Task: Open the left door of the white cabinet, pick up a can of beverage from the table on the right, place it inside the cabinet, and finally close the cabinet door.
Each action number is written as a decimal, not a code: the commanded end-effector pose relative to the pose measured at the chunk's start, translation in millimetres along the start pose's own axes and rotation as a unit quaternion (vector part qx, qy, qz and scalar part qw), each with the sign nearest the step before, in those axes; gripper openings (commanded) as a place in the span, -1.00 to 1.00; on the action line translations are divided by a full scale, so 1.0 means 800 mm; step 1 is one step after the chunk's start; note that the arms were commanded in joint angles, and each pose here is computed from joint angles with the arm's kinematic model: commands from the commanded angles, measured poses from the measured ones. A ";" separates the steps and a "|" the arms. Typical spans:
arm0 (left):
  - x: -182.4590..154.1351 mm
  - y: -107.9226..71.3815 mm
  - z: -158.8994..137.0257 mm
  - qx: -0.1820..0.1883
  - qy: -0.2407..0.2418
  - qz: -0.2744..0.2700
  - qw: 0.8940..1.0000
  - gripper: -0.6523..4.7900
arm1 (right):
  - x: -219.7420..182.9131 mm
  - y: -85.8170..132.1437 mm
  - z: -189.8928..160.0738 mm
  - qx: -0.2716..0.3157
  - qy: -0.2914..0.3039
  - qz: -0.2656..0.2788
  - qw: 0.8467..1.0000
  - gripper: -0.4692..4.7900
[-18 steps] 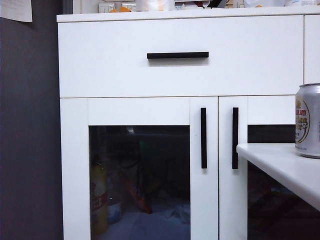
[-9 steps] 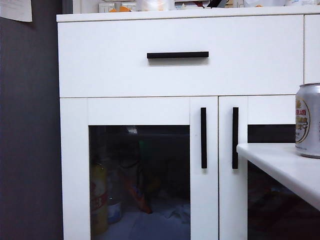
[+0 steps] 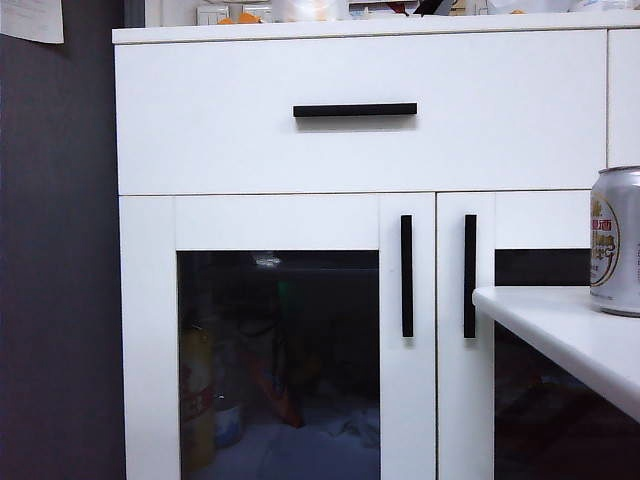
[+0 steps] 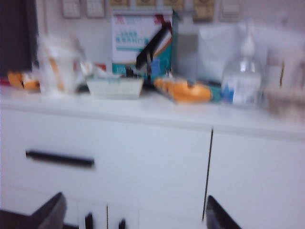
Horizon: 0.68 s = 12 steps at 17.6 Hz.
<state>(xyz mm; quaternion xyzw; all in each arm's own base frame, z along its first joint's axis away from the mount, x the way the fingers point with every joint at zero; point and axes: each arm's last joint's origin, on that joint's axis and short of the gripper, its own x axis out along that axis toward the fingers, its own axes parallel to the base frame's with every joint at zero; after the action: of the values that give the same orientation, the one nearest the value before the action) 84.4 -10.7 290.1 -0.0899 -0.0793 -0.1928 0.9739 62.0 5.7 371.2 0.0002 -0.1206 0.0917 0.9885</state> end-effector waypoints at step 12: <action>0.207 -0.087 -0.006 -0.061 0.092 -0.228 0.967 1.00 | 0.085 -0.002 0.030 0.088 0.104 0.159 0.978 0.62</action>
<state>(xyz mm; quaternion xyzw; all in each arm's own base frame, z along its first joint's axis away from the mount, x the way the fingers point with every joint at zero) 205.2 -124.4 326.4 -0.1134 0.0262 -0.4227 0.8988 119.1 16.0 409.9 0.0562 -0.0295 0.2561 0.9646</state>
